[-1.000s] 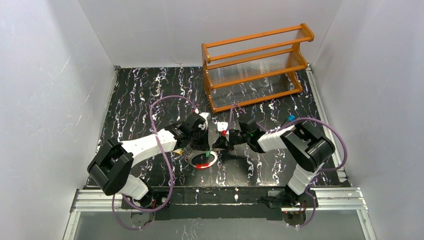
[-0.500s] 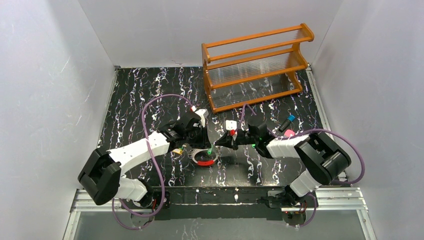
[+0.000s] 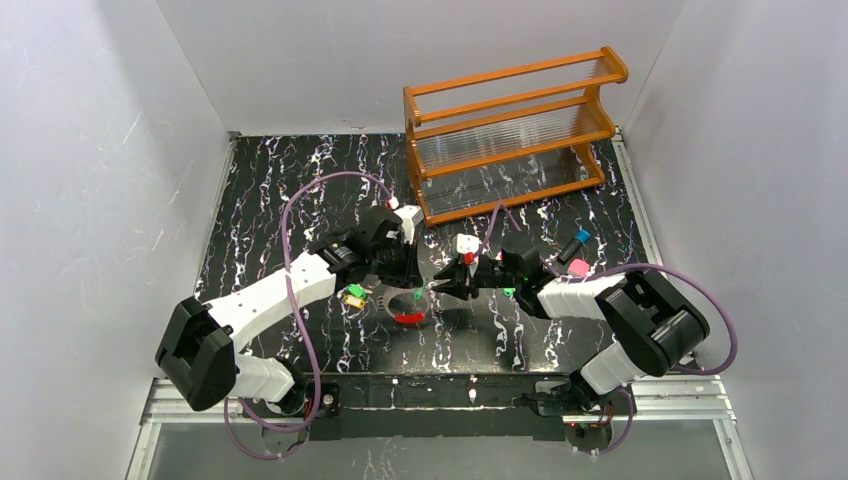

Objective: Remove the keys from the keyring

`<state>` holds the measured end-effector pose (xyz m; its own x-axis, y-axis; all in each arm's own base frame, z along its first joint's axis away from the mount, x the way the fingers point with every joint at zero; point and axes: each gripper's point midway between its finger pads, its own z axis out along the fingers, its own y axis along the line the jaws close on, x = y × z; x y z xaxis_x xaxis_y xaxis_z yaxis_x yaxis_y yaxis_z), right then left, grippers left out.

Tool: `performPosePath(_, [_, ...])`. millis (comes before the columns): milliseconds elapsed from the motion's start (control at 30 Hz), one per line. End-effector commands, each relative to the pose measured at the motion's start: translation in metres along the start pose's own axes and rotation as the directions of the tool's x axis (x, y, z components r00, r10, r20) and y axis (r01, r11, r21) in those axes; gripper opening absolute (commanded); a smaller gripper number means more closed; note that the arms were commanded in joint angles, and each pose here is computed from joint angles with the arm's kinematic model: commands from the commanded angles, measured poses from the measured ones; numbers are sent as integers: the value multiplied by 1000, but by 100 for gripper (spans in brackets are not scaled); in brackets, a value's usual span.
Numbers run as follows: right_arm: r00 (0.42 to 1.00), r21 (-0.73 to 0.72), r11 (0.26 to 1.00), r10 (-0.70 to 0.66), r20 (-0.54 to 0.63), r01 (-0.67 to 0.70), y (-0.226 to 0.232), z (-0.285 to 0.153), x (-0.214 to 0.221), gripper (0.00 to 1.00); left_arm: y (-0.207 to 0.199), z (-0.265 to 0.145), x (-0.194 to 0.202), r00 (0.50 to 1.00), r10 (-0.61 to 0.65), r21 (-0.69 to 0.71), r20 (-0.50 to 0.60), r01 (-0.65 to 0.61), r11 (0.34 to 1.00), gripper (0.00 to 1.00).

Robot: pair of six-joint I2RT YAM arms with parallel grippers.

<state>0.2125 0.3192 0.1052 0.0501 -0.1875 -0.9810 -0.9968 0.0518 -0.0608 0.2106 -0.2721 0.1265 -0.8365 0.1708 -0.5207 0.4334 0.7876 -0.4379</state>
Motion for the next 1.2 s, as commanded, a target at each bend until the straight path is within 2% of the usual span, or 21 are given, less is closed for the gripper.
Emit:
performPosePath(0, [999,41,999,17,37,-19,-5,-2,-8,40,-6,-15,-7,996,91,18,-26,-90,996,0])
performPosePath(233, [997,72,997,22,72,-27,-8,-6,-24,42,-4,-24,-10,989,144,-6,-45,-144,989,0])
performPosePath(433, [992,112,991,56,112,-68,-10,-12,-41,44,-5,-23,-12,989,143,-7,-45,-144,990,0])
performPosePath(667, [986,89,988,112,122,-124,0,-8,-45,46,-6,-21,-14,990,133,2,-35,-133,991,0])
performPosePath(1167, [977,46,983,168,131,-175,2,14,-32,38,-11,-20,-17,992,124,22,-25,-124,992,0])
